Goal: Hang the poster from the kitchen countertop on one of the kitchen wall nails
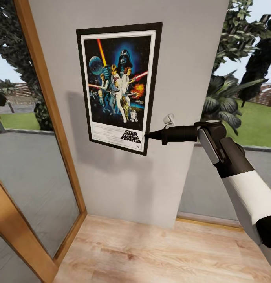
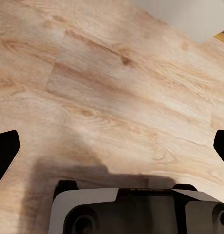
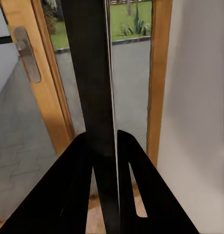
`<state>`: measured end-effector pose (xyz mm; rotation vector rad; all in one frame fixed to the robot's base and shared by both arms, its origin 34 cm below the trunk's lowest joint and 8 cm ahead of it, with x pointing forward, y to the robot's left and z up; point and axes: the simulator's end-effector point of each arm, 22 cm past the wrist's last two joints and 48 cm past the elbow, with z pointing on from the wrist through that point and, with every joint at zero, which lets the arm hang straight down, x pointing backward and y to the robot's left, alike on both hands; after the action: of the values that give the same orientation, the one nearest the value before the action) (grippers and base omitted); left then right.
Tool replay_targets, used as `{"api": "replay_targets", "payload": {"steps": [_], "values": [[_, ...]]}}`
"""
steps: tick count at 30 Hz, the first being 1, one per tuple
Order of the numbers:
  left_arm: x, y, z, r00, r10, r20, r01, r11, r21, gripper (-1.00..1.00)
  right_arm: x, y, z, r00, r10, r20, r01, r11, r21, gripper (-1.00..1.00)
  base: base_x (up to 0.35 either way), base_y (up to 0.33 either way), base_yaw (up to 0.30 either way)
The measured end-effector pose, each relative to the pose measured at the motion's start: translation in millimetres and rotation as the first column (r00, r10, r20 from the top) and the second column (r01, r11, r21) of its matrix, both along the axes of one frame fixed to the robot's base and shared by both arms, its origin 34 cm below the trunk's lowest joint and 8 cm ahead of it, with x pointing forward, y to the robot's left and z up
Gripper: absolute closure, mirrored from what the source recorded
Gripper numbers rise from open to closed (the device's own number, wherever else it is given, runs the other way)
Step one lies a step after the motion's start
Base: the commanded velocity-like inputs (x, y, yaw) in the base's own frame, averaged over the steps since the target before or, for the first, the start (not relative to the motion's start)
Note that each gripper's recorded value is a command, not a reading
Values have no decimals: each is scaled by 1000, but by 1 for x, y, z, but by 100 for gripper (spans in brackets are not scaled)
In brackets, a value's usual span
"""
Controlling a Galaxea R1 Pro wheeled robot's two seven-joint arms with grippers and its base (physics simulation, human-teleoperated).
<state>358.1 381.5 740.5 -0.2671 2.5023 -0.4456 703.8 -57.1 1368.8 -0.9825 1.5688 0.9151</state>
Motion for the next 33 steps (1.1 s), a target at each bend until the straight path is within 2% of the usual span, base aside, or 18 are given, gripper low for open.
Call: {"api": "replay_targets", "payload": {"steps": [15,33], "values": [[0,-1,0,1000,0,0,0,1000,-1,-100,0,0,0,1000,0,1,0,1000,0,100,325,85,0],[1,0,0,1000,-1,1,1,1000,0,-100,0,0,0,1000,1,2,-1,1000,0,100,59,4,0]]}}
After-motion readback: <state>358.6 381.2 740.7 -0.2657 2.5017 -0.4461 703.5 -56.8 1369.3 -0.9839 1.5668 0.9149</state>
